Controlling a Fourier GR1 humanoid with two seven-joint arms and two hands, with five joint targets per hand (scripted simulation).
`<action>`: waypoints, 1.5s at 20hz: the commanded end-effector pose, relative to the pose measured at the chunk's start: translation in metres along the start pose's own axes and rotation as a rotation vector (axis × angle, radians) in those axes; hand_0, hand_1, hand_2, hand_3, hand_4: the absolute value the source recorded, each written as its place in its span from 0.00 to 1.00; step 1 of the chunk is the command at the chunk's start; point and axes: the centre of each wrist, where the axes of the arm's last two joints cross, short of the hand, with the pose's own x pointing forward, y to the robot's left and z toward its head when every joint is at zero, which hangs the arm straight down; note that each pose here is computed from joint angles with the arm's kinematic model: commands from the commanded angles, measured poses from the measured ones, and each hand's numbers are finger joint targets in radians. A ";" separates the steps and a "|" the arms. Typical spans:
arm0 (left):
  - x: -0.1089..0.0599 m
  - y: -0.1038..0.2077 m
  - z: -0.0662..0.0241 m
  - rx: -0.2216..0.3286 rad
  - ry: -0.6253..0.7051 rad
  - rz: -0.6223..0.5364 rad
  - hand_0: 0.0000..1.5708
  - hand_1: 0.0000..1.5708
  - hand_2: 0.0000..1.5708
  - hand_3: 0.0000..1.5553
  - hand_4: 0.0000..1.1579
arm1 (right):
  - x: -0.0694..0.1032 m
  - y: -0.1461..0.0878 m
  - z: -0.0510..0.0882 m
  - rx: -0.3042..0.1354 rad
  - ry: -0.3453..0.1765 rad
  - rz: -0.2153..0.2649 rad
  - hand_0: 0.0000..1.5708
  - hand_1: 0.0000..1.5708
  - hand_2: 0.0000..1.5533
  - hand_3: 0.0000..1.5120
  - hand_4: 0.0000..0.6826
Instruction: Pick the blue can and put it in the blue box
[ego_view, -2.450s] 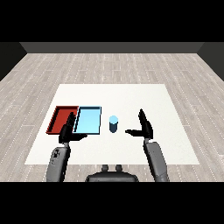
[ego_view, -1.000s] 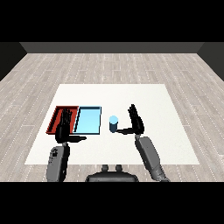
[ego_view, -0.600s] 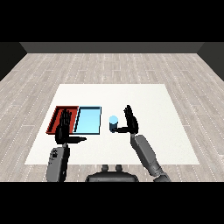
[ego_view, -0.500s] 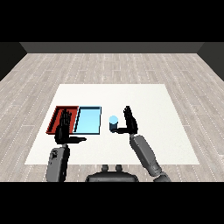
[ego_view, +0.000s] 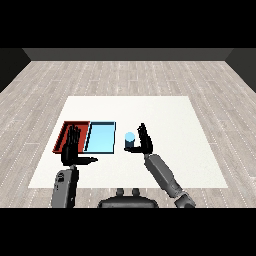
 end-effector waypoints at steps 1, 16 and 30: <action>0.000 0.003 0.0122 0.004 0.020 -0.007 0.00 0.00 0.00 0.00 0.00 | -0.018 0.003 0.004 -0.002 0.013 -0.004 0.00 0.00 0.00 0.00 0.00; -0.002 0.009 -0.0042 0.020 0.003 -0.007 0.00 0.00 0.00 0.00 0.00 | -0.027 0.009 -0.030 0.002 0.061 -0.041 0.00 0.00 0.00 0.00 0.00; -0.018 -0.004 -0.0056 0.009 0.019 0.011 0.00 0.00 0.00 0.00 0.00 | -0.025 0.021 -0.031 -0.073 0.101 0.036 0.00 0.00 0.00 0.00 0.00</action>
